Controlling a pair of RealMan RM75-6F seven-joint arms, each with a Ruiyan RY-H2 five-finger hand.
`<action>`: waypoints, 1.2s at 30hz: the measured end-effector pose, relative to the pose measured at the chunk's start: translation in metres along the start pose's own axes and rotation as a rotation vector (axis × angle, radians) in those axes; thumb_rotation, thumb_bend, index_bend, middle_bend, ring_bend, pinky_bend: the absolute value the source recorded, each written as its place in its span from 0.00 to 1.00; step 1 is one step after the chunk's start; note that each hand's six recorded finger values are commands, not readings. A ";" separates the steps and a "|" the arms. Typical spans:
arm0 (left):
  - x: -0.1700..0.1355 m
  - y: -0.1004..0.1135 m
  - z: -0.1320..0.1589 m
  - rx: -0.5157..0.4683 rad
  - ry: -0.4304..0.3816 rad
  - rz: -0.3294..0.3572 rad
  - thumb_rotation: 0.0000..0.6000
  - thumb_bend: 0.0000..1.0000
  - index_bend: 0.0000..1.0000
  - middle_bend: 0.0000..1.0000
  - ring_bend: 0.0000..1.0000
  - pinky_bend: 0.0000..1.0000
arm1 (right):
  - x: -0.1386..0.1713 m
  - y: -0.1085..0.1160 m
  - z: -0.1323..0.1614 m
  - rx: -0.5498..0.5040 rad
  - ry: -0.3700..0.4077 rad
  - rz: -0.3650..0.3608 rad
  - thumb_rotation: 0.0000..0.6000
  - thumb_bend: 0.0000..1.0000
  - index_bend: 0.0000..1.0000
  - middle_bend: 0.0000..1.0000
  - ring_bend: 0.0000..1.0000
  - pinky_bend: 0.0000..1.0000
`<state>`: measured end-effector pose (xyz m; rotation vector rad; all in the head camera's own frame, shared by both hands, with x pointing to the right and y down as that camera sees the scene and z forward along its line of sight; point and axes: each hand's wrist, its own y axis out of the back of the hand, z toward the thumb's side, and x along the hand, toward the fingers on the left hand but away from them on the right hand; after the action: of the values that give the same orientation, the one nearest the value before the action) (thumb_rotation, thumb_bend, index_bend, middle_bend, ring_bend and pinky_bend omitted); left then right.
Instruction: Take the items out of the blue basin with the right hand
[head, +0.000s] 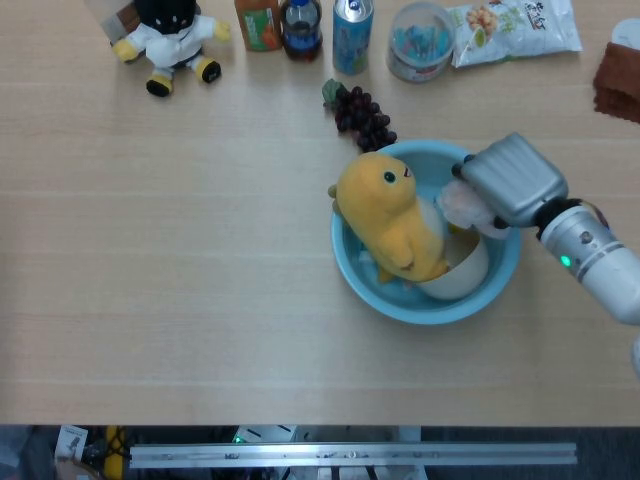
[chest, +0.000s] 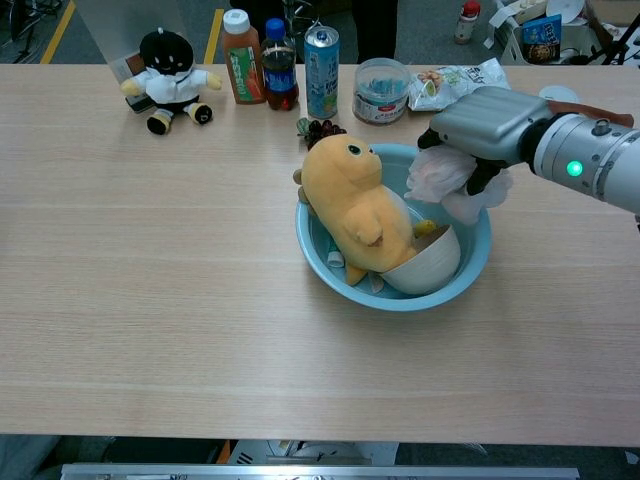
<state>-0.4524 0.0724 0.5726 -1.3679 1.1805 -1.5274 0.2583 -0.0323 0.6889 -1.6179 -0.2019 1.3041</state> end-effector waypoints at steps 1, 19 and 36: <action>0.000 0.000 0.000 0.001 -0.001 0.000 1.00 0.37 0.26 0.26 0.25 0.26 | 0.002 0.005 -0.005 -0.009 -0.012 -0.014 1.00 0.46 0.61 0.55 0.61 0.85; 0.003 0.001 0.007 0.001 -0.019 -0.004 1.00 0.37 0.26 0.26 0.25 0.26 | -0.008 0.057 -0.095 0.000 -0.288 -0.160 1.00 0.42 0.36 0.42 0.41 0.66; 0.004 0.005 0.006 0.009 -0.015 0.000 1.00 0.37 0.26 0.26 0.25 0.26 | -0.016 0.059 -0.071 -0.041 -0.244 -0.134 1.00 0.00 0.00 0.13 0.13 0.43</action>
<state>-0.4468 0.0661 0.5695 -1.3712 1.1625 -1.5185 0.2840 -0.1128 0.6480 -1.4500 -0.4807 1.3977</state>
